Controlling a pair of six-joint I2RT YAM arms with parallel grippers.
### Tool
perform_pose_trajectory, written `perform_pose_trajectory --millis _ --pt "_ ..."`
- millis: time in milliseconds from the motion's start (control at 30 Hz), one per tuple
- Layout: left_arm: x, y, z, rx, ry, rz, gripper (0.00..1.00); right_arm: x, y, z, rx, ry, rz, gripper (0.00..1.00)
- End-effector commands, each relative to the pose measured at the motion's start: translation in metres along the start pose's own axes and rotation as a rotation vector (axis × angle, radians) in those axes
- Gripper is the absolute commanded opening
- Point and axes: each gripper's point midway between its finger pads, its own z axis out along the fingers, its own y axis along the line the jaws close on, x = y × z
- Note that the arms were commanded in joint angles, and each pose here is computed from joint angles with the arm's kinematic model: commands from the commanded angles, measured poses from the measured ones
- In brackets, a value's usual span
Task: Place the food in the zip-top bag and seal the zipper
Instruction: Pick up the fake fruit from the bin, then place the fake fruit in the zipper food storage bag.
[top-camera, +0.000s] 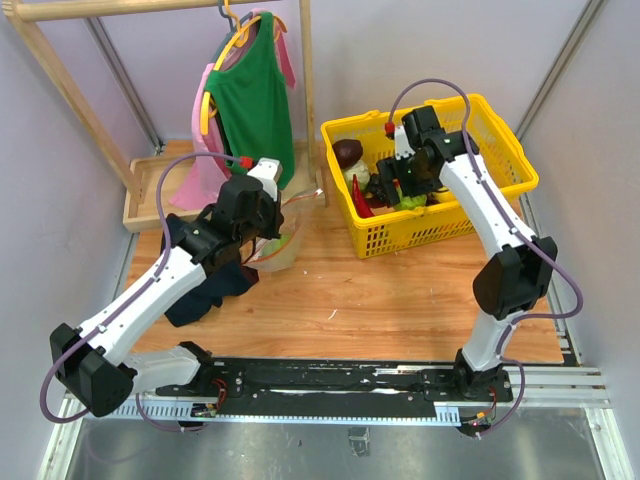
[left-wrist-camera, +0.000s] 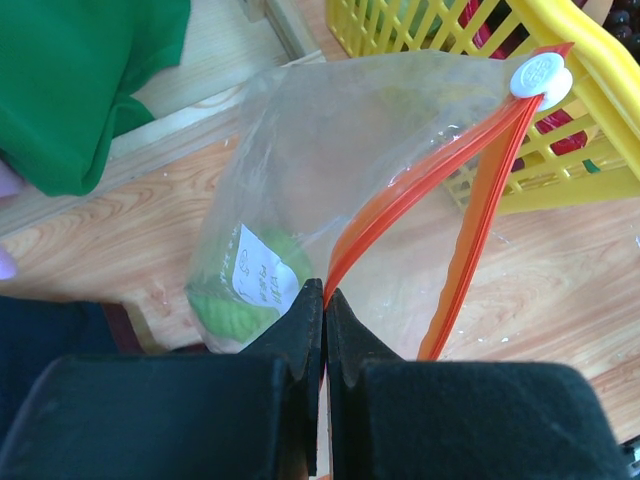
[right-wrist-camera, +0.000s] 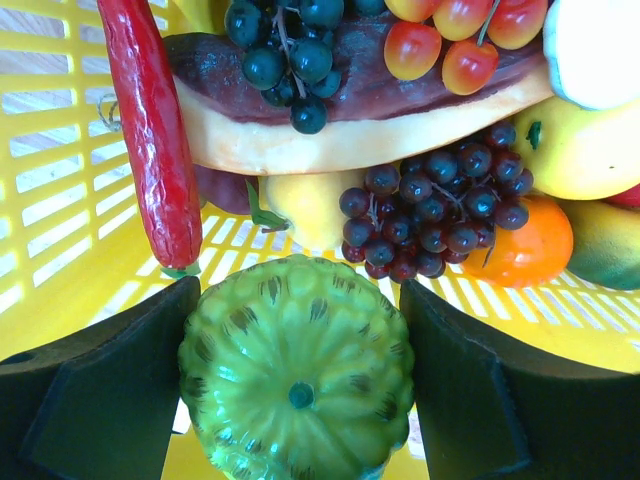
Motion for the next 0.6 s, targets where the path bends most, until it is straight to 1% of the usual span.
perform_pose_trajectory --millis 0,167,333,367,467,567 --pt "-0.006 0.001 -0.004 0.011 -0.034 -0.011 0.00 -0.005 -0.003 -0.006 0.026 -0.064 0.055 0.52" --pt "-0.006 -0.003 -0.004 0.032 -0.032 -0.013 0.01 -0.027 0.009 -0.035 0.019 -0.230 0.051 0.50" --pt "-0.007 -0.008 -0.005 0.065 -0.033 -0.015 0.01 -0.047 0.027 -0.072 -0.004 -0.438 0.030 0.49" --pt "-0.007 -0.009 -0.005 0.074 -0.032 -0.017 0.00 -0.051 0.030 -0.085 -0.013 -0.492 0.029 0.49" --pt "-0.010 -0.014 -0.006 0.111 -0.031 -0.030 0.00 -0.057 0.045 -0.108 -0.049 -0.614 0.012 0.48" --pt "-0.013 -0.022 -0.007 0.169 -0.028 -0.046 0.00 -0.057 0.067 -0.126 -0.125 -0.718 0.007 0.47"
